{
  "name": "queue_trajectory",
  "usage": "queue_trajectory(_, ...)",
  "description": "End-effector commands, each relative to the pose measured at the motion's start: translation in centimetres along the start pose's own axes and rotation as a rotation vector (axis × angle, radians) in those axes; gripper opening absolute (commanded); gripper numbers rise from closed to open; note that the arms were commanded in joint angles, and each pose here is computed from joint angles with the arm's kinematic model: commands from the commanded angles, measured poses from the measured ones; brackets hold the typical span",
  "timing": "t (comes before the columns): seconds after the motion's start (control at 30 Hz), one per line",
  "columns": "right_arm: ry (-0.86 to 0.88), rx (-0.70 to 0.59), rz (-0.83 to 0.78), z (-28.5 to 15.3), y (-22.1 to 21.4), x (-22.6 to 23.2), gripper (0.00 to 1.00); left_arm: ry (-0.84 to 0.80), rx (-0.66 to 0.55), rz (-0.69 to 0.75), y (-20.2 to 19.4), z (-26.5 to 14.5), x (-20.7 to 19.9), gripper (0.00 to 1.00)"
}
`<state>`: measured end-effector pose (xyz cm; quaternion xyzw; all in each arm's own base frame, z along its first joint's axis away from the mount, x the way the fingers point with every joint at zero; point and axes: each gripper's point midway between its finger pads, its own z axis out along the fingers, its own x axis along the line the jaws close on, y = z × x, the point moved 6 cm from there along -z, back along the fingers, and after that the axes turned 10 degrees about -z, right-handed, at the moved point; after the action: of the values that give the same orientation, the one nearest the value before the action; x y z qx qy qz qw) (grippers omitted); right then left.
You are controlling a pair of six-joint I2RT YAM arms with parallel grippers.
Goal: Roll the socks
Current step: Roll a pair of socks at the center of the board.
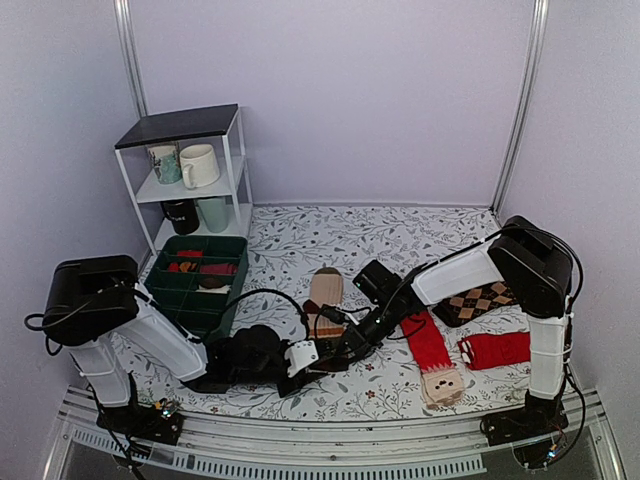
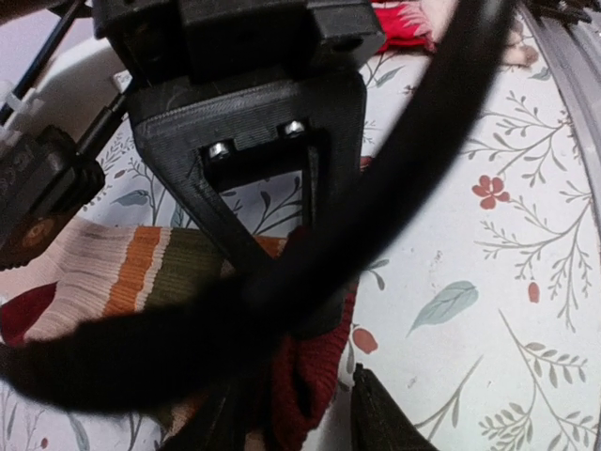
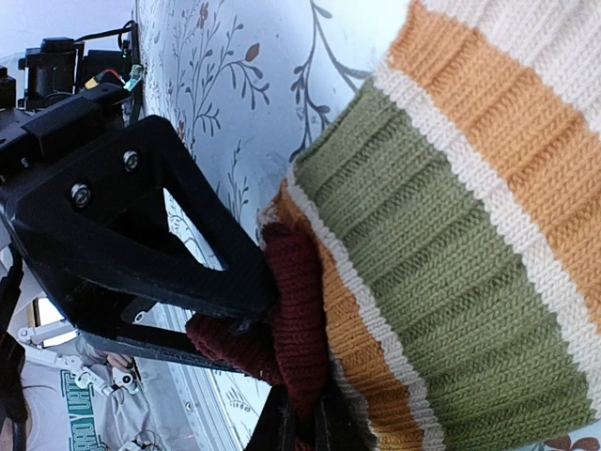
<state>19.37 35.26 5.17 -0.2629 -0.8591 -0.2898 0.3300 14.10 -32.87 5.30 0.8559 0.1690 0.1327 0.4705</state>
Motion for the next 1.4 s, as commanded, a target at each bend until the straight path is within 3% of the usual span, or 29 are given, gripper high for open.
queue_trajectory(0.0, -0.101, 0.192, 0.188, 1.9, -5.6, -2.9, 0.01, 0.02, 0.018, -0.014, -0.5, -0.1, 0.4, 0.37)
queue_trajectory(0.33, -0.103, 0.191, 0.191, 2.0, -5.6, -3.0, 0.01, -0.017, -0.066, -0.015, 1.5, -1.4, 0.1, 0.43)
queue_trajectory(0.9, -0.098, 0.192, 0.198, 2.0, -5.8, -3.0, 0.01, -0.018, 0.025, 0.001, 0.0, 0.7, 0.0, 0.41)
queue_trajectory(1.0, -0.096, 0.191, 0.199, 2.0, -5.8, -2.9, 0.01, -0.015, 0.029, 0.0, 0.0, 0.8, 0.0, 0.32)
queue_trajectory(1.13, -0.096, 0.185, 0.201, 2.0, -5.7, -3.0, 0.01, -0.028, 0.026, 0.004, 0.2, 0.5, 0.0, 0.03)
queue_trajectory(1.23, -0.101, 0.172, 0.195, 1.9, -5.3, -2.9, 0.05, -0.046, 0.043, -0.022, 0.2, 0.4, -0.2, 0.0)
queue_trajectory(1.37, -0.121, 0.13, 0.159, 1.5, -4.2, -2.6, 0.18, -0.042, 0.065, -0.105, -0.4, -0.7, -0.1, 0.0)
